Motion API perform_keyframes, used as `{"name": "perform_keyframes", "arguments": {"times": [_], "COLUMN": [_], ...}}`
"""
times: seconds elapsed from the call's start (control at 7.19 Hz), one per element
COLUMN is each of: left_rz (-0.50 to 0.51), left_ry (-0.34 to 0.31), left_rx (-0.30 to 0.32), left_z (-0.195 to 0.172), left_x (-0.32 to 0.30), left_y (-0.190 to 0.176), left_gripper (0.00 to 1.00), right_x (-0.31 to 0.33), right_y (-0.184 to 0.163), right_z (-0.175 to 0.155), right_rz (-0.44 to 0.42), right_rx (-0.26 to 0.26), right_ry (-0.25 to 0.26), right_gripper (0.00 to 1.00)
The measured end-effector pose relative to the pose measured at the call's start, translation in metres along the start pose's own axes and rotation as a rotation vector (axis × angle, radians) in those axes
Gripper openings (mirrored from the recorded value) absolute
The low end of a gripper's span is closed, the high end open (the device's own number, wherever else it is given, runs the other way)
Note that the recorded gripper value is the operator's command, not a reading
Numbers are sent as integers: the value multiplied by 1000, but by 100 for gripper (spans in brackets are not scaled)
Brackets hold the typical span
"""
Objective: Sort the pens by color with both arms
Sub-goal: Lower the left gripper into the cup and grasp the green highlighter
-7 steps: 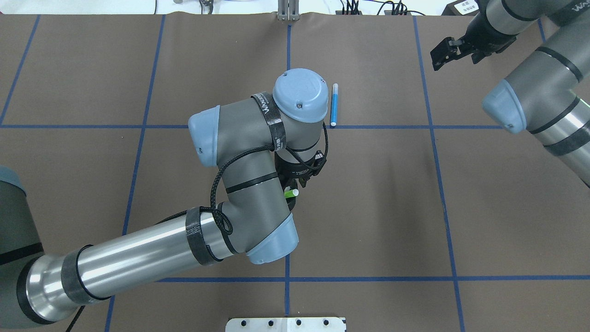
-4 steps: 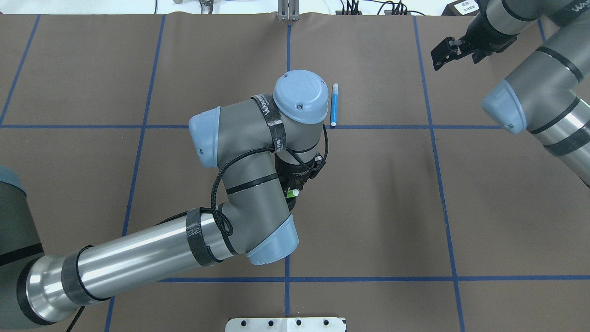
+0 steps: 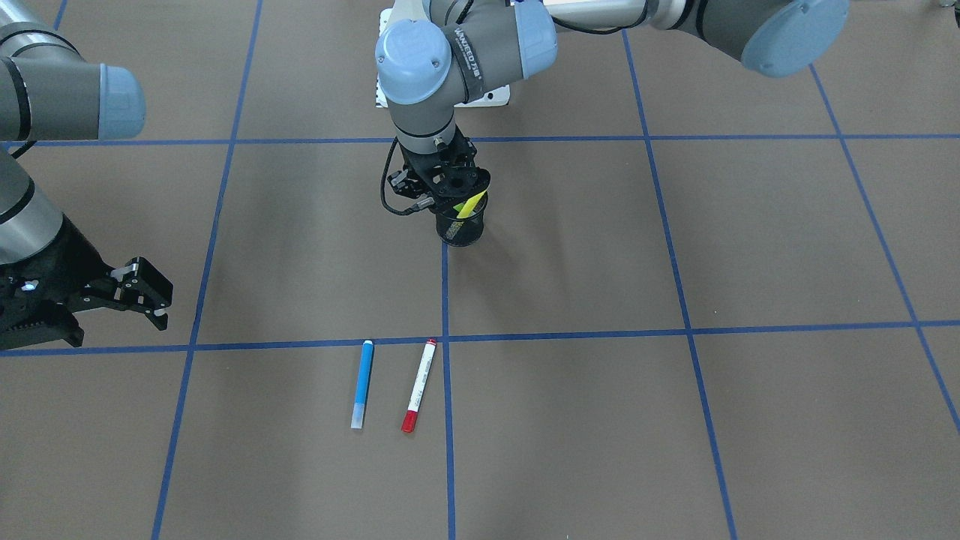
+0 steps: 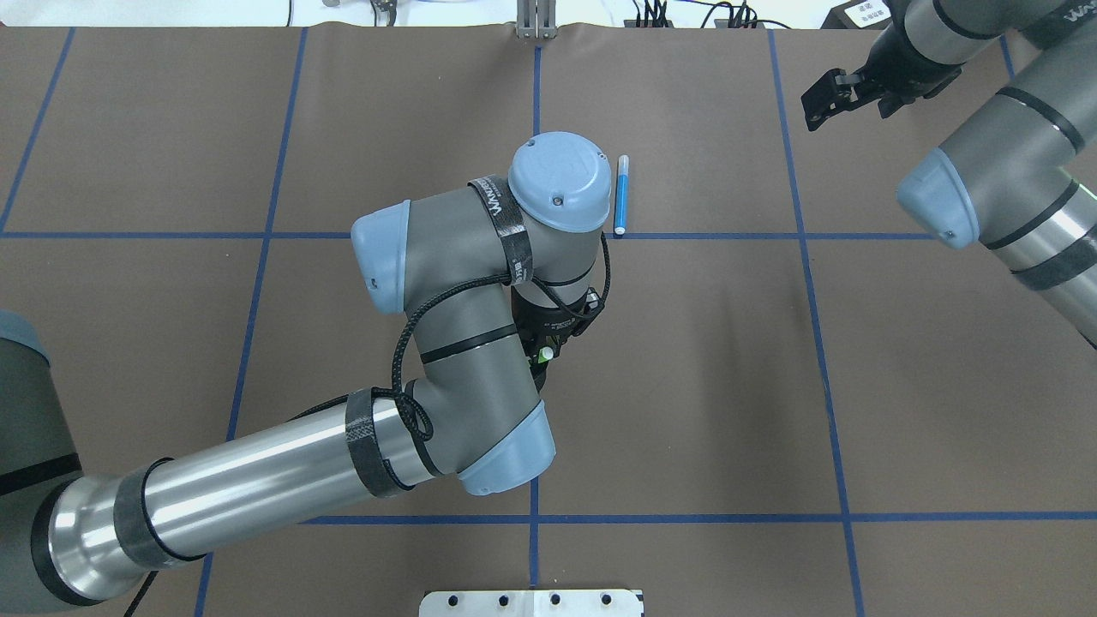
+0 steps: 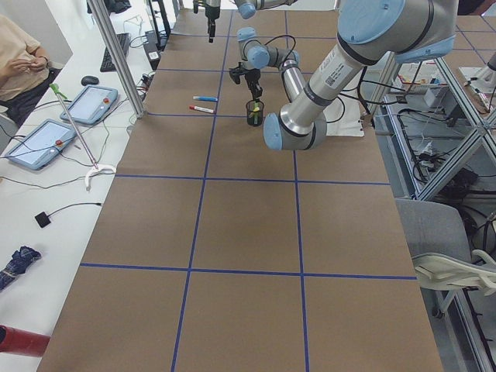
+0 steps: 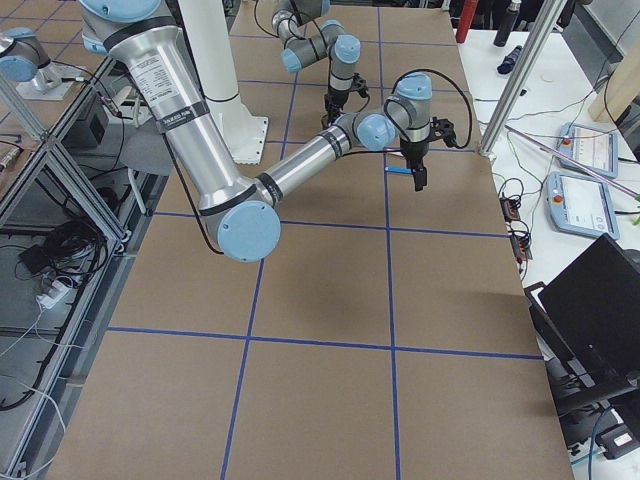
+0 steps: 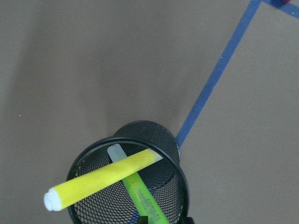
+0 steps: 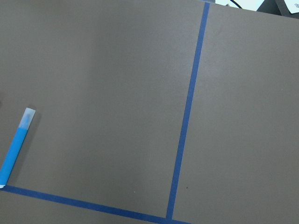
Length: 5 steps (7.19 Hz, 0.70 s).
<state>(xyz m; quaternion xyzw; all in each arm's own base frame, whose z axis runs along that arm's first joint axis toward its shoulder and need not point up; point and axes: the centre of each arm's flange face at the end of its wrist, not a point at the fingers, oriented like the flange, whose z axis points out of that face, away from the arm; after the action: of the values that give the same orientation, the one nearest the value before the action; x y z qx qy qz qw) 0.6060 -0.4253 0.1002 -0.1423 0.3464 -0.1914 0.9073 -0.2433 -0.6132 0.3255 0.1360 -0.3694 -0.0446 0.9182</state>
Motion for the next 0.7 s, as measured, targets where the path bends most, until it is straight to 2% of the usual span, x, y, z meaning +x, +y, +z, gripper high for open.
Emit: {"name": "perform_keyframes", "arguments": {"times": [0.7], "left_rz": [12], "left_ry": [15], "left_rx": [-1], "left_z": [-8], "left_x": [-1], "left_y": [8], "left_gripper": [21], "right_x": [1], "right_y": [0], "right_z": [0], "right_rz": [1], "right_rx": [0], "right_ry": [1], "right_gripper": [100]}}
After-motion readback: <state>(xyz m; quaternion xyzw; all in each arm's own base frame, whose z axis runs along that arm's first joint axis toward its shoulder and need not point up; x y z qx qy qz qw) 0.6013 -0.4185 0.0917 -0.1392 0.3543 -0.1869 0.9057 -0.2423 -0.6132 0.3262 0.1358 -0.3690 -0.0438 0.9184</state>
